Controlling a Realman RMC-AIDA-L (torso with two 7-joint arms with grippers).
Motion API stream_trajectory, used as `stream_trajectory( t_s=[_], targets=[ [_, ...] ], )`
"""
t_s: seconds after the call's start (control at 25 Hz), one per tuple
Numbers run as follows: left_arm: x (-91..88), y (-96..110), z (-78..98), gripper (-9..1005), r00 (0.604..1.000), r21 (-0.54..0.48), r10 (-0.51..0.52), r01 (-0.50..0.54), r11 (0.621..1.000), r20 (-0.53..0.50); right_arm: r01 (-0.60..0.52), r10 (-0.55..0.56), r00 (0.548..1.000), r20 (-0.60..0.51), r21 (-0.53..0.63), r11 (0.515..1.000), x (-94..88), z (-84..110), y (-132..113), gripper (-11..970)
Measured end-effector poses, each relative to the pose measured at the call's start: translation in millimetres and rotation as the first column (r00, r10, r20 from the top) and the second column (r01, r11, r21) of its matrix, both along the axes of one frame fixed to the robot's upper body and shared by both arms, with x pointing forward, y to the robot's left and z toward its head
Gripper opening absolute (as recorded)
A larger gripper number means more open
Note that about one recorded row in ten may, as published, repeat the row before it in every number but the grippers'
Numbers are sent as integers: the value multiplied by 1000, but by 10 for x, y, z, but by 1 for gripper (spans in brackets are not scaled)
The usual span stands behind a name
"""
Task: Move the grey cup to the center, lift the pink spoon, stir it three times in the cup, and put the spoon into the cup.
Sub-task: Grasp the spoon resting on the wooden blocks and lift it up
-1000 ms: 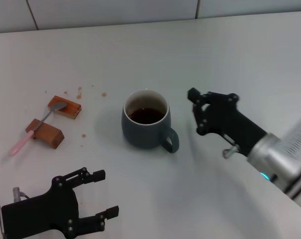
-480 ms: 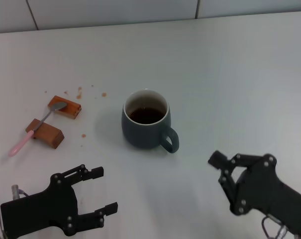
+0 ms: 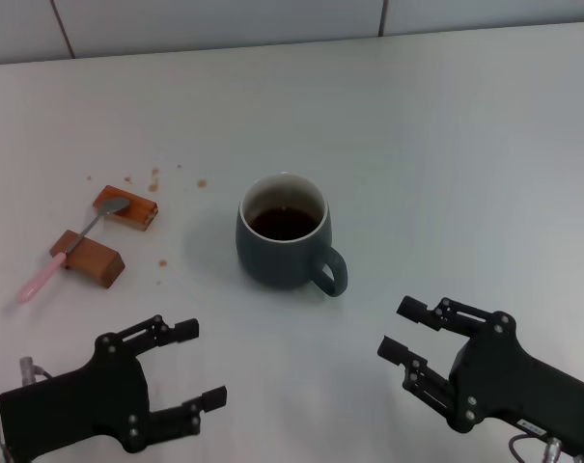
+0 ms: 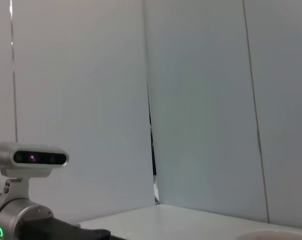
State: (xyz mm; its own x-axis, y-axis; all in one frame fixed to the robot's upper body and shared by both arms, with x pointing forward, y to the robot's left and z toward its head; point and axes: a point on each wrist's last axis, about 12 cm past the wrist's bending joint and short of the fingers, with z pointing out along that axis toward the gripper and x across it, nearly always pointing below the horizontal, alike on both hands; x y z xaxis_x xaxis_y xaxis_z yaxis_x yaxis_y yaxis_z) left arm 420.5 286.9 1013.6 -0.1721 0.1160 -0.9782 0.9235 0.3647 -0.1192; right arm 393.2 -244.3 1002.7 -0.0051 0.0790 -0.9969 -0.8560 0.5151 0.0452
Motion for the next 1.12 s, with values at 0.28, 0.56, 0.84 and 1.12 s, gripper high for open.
stream_trajectory(
  t_s=[0.28,0.56,0.84,1.12],
  targets=[
    [-17,125,32,810,975,-143,211,-219,965,-71,17,-17,1000,-6,-13,1000,38,-14,-1,536],
    [-177,297,197,811,937,-367,331,-350,862,-115,14,-14,1000,-2,-16,1000,58,-9,5,798],
    [-136,564,244,811,820,-491,441,-572,657,-365,4,-5,1000,-5,-25,1000,71,-14,10,826],
    [-100,695,181,810,715,-474,447,-695,541,-538,5,-6,1000,-18,-47,999,82,-43,16,826]
  ],
)
